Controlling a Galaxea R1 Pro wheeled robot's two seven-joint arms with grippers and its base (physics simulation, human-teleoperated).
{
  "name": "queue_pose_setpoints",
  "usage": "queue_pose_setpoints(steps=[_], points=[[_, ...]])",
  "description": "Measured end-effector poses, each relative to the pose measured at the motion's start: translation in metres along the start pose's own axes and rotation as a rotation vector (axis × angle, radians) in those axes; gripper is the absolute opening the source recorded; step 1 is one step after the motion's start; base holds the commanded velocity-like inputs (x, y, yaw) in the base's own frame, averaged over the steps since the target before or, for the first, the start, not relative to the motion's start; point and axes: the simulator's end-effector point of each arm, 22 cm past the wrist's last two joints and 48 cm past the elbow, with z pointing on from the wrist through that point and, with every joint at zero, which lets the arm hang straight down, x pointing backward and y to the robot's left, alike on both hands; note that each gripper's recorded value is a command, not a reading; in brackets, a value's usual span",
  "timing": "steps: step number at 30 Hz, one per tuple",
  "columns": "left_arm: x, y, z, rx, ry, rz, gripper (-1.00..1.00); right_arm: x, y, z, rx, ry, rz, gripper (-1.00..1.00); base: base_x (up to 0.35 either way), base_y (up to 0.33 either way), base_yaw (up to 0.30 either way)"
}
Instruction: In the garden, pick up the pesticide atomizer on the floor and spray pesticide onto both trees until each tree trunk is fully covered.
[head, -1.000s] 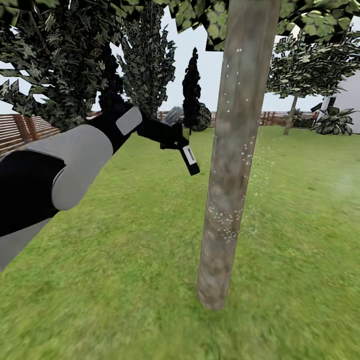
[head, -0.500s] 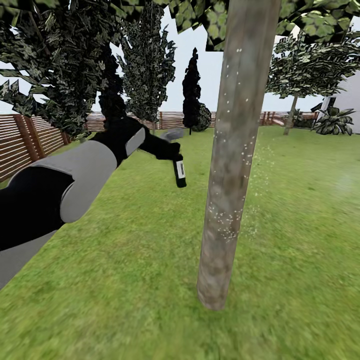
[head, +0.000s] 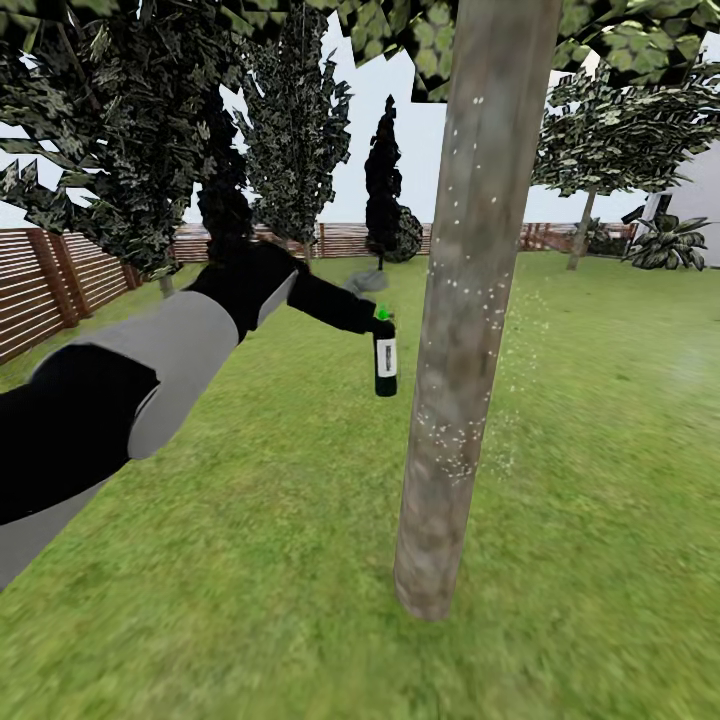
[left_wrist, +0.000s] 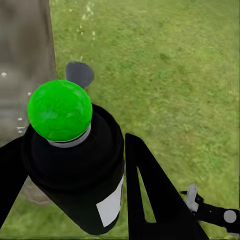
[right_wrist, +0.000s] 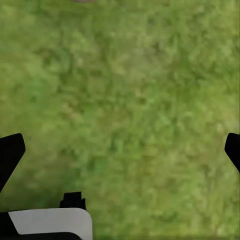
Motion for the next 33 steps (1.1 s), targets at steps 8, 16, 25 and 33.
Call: queue_pose_setpoints(steps=[8, 16, 25, 33], points=[[0.068, 0.013, 0.036, 0.026, 0.063, -0.025, -1.00, 0.000, 0.000, 0.000, 0.000, 0.000, 0.000, 1.00, 0.000, 0.000, 0.000], [0.172, 0.041, 0.083, -0.037, 0.162, -0.009, -1.00, 0.000, 0.000, 0.000, 0.000, 0.000, 0.000, 1.00, 0.000, 0.000, 0.000], [0.257, 0.052, 0.118, -0.077, 0.183, -0.042, -1.00, 0.000, 0.000, 0.000, 0.000, 0.000, 0.000, 1.00, 0.000, 0.000, 0.000], [0.235, 0.047, 0.128, -0.084, 0.084, 0.004, -1.00, -0.001, 0.000, 0.000, 0.000, -0.005, 0.001, 1.00, 0.000, 0.000, 0.000]])
